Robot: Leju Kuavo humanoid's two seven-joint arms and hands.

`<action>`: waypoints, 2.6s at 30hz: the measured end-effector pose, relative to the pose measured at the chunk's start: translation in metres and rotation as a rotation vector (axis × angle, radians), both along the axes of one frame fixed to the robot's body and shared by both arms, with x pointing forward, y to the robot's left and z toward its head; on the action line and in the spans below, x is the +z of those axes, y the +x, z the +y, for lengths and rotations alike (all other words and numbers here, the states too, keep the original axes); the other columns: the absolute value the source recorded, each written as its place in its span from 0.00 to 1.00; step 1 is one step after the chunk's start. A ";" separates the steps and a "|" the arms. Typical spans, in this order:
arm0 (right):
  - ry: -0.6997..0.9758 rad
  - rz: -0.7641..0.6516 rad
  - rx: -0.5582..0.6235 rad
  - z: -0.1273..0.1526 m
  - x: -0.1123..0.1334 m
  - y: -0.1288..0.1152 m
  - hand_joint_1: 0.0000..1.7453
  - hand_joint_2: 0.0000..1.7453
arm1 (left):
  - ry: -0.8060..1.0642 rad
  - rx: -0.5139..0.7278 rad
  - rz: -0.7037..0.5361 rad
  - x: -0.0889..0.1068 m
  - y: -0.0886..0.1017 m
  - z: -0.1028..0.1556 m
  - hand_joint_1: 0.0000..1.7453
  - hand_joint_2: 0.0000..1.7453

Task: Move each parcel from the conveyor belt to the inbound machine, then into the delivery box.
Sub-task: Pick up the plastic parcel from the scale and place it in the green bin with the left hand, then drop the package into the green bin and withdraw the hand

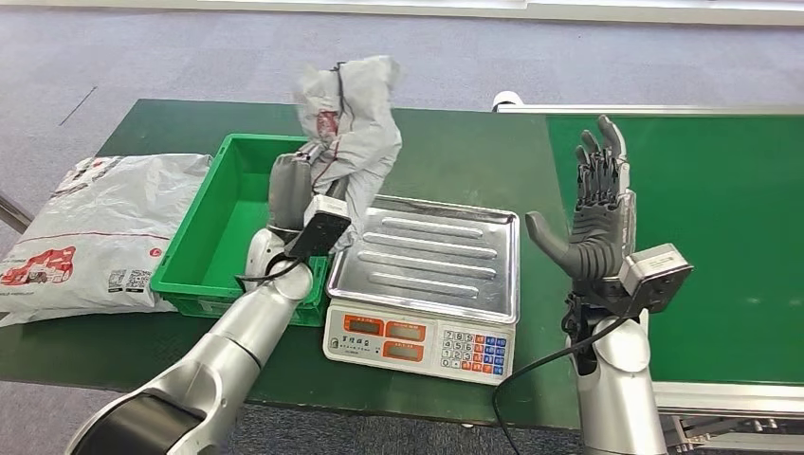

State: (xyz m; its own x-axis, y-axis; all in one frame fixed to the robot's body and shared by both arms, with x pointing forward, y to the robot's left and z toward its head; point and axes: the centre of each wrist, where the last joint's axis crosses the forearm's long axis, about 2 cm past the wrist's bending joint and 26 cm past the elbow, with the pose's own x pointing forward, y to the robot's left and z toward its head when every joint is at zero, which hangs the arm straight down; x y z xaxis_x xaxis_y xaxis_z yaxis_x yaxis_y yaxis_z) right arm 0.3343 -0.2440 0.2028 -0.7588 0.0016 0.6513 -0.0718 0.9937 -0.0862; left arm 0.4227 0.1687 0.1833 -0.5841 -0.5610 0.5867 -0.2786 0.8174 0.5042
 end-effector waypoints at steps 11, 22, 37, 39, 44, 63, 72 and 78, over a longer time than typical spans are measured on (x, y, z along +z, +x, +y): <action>-0.015 0.007 -0.016 -0.007 -0.001 -0.008 0.00 1.00 | 0.350 0.397 0.088 -0.022 -0.007 0.077 1.00 1.00; -0.020 0.002 -0.019 -0.008 0.001 -0.009 0.00 1.00 | 0.336 0.524 0.293 -0.051 -0.018 0.099 1.00 1.00; -0.028 0.020 -0.021 -0.011 -0.005 -0.013 0.00 1.00 | 0.283 0.377 0.497 -0.078 -0.028 0.102 0.00 1.00; -0.029 0.023 -0.021 -0.011 -0.008 -0.015 0.00 1.00 | 0.223 0.330 0.459 -0.080 -0.031 0.101 0.00 1.00; -0.030 0.024 -0.020 -0.012 -0.011 -0.017 0.00 1.00 | 0.073 0.231 0.394 -0.082 -0.038 0.096 0.00 1.00; -0.036 0.028 -0.021 -0.014 -0.013 -0.018 0.00 1.00 | -0.100 0.213 0.170 -0.053 -0.051 0.090 0.00 1.00; -0.040 0.034 -0.022 -0.016 -0.016 -0.020 0.00 1.00 | -0.382 -0.007 0.061 -0.035 -0.069 0.075 0.00 1.00; -0.042 0.033 -0.020 -0.015 -0.013 -0.015 0.00 1.00 | -0.683 -0.421 0.139 -0.033 -0.089 0.050 0.00 1.00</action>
State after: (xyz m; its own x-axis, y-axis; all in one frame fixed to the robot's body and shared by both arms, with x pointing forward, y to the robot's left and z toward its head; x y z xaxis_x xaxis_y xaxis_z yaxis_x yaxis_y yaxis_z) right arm 0.3188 -0.2591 0.1897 -0.7362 0.0444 0.6753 -0.0558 0.9905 -0.1259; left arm 0.3338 0.2183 0.1500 -0.5631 0.1968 0.8026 0.1489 0.9795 -0.1357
